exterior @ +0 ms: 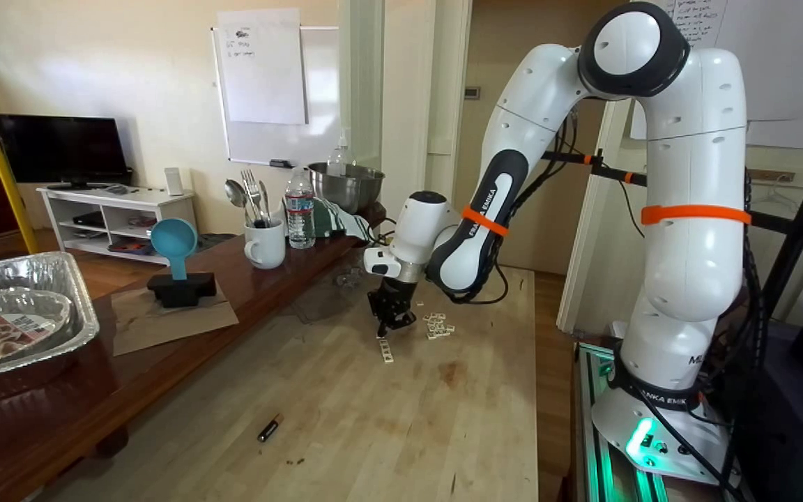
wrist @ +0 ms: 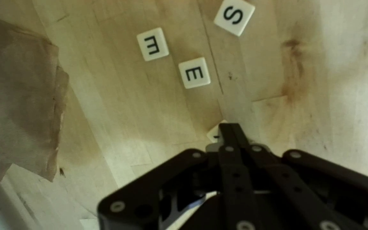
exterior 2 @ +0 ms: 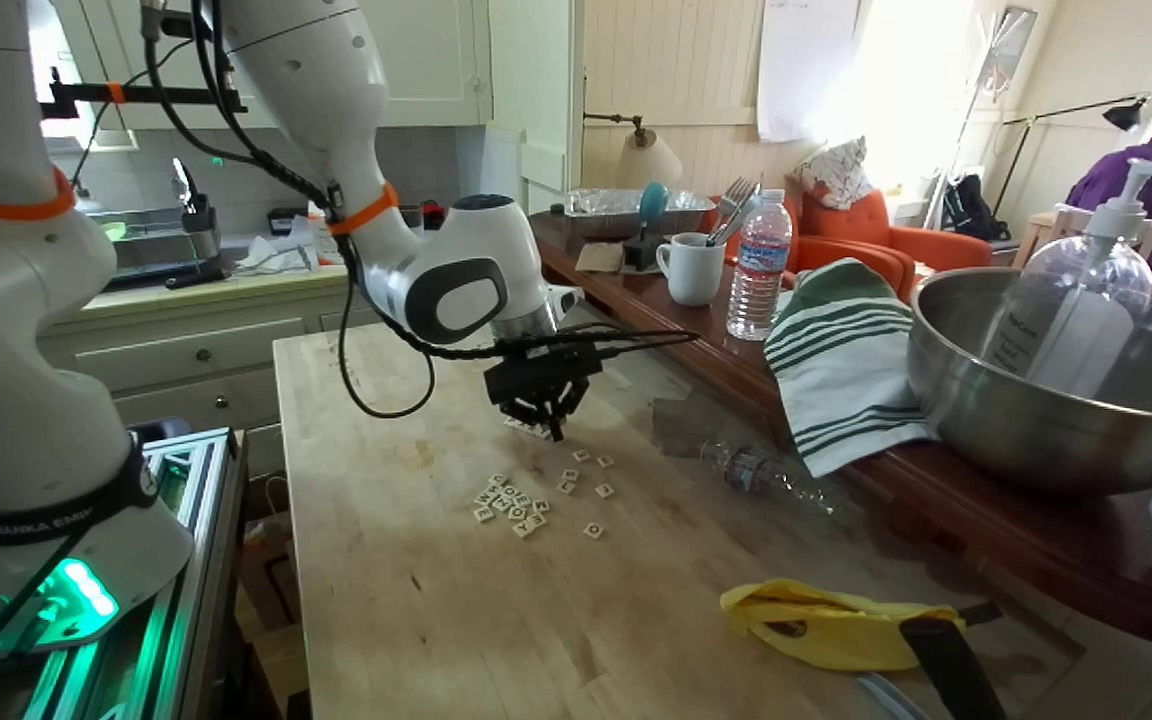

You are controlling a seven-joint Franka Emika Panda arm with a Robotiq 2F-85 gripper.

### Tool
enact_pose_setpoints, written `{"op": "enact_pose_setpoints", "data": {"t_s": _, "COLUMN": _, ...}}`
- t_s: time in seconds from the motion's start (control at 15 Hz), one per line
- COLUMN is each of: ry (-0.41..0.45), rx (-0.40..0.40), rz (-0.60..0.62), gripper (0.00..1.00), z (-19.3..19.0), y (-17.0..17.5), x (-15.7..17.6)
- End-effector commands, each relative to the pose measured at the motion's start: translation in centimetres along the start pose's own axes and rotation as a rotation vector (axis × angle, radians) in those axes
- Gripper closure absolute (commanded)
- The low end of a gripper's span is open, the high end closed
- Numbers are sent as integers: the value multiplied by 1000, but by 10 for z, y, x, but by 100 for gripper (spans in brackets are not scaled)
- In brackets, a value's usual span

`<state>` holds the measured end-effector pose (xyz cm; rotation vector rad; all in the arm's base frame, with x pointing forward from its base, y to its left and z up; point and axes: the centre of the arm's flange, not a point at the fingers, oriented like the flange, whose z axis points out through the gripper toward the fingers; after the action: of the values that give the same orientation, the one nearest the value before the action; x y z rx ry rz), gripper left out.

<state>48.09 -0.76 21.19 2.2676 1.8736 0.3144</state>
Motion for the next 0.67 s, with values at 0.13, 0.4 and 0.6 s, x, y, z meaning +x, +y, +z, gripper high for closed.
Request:
{"op": "enact_pose_setpoints", "data": {"t_s": 0.13, "ry": 13, "rx": 55, "rz": -4, "gripper": 100, "z": 13, "y": -18, "x": -7}}
{"op": "enact_pose_setpoints", "data": {"t_s": 0.4, "ry": 37, "rx": 24, "rz": 31, "gripper": 100, "z": 4, "y": -12, "x": -10}}
{"op": "enact_pose_setpoints", "data": {"t_s": 0.6, "ry": 53, "rx": 19, "rz": 63, "gripper": 100, "z": 2, "y": -10, "x": -13}}
